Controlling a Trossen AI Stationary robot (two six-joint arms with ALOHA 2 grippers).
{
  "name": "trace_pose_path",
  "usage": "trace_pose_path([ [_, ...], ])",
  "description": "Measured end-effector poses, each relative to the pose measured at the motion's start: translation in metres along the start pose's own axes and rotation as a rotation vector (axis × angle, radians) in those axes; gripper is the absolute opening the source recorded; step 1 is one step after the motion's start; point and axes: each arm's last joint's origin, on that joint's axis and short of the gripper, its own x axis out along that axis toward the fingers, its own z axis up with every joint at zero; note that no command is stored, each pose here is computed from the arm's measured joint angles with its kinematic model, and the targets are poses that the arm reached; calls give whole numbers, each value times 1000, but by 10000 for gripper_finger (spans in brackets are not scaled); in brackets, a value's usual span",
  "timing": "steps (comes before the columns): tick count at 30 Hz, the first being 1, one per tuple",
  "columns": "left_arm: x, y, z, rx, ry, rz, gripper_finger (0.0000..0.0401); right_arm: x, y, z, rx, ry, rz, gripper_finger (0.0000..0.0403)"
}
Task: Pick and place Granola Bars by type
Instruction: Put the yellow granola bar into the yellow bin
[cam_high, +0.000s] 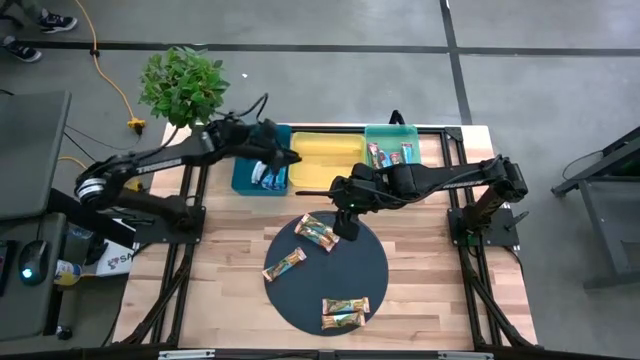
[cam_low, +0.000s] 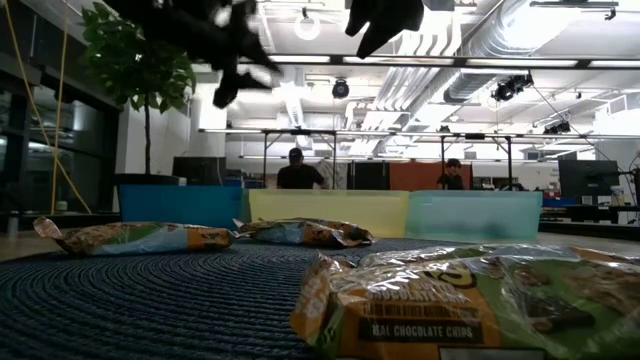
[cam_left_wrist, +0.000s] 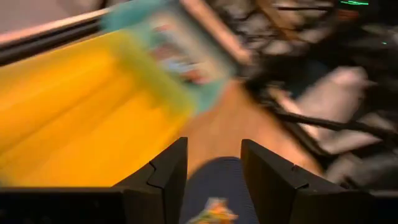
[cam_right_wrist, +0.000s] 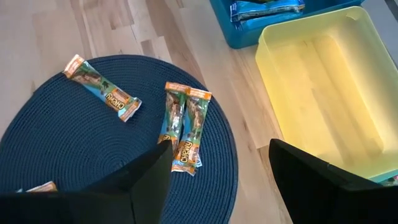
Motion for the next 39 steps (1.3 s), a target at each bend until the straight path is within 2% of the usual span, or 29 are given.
trace_pose_path([
  [4,-16,-35,-3,102,-30,-175,147,0,1,-1,-6,15,28,252],
  [8,-31,-64,-13,170,-31,-280,147,0,2,-2,-27,40,78,252],
  [12,-43,-88,-25,213,-49,-329,147,-1,5,-3,-62,70,162,252],
  [15,-51,-103,-35,235,-63,-354,147,-2,11,-6,-111,107,275,252],
  [18,-55,-115,-43,249,-72,-360,147,-7,24,-12,-171,143,377,252],
  [22,-57,-127,-54,262,-68,-362,147,-14,44,-25,-237,185,449,252],
  [27,-60,-139,-65,295,-56,-383,147,-26,72,-42,-251,207,469,252],
  [32,-70,-148,-74,370,-62,-424,147,-36,101,-63,-251,193,397,252],
  [36,-87,-153,-80,419,-74,-445,147,-31,125,-79,-222,213,372,252],
  [39,-104,-152,-86,441,-73,-409,147,-22,141,-91,-215,252,367,252],
])
